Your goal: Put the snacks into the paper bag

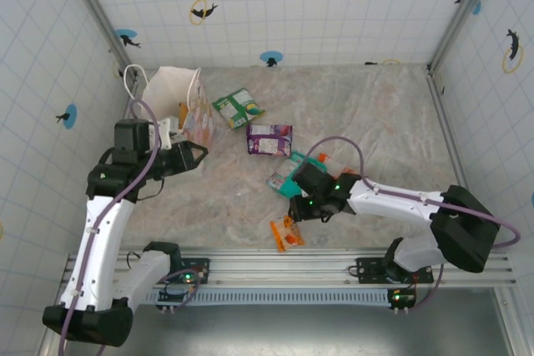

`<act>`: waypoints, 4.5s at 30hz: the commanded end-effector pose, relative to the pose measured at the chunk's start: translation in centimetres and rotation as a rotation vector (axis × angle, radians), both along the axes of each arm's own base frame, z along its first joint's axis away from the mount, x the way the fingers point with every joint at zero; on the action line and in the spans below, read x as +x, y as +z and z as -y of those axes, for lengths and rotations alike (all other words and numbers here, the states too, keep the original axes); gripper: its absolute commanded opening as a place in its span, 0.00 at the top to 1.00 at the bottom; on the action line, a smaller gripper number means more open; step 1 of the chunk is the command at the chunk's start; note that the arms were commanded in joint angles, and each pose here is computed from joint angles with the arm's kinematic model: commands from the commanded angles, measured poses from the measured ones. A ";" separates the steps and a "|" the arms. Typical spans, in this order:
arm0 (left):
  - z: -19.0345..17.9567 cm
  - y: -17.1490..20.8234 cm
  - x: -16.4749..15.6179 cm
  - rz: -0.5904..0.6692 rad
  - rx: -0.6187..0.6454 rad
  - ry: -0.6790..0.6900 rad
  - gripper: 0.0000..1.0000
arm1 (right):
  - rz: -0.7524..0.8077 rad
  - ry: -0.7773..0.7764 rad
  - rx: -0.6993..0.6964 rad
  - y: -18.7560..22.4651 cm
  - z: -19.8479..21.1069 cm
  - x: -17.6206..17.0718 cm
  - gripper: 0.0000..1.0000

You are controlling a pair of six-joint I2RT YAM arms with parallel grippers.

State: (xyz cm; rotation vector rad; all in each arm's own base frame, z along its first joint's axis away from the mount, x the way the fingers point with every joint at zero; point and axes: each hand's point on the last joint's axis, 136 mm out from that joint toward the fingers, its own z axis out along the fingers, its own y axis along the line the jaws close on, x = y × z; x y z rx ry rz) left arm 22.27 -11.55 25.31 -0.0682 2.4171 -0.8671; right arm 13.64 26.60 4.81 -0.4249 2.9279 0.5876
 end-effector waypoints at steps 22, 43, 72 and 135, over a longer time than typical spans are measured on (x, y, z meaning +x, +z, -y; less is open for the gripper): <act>0.8 -1.8 -1.1 -0.061 -0.070 -0.020 0.46 | -0.043 -0.030 -0.003 -3.1 -1.5 -1.5 0.89; 4.3 -0.8 -1.3 0.086 -0.300 -0.202 0.44 | 0.338 -0.138 0.676 11.6 -6.7 5.0 1.00; 6.5 0.9 -2.4 0.354 -0.393 -0.452 0.70 | 0.400 0.057 1.262 26.3 -12.5 7.5 1.00; -6.7 9.2 19.3 0.458 0.568 0.204 0.71 | 0.489 -0.121 0.671 15.4 -8.7 11.0 0.55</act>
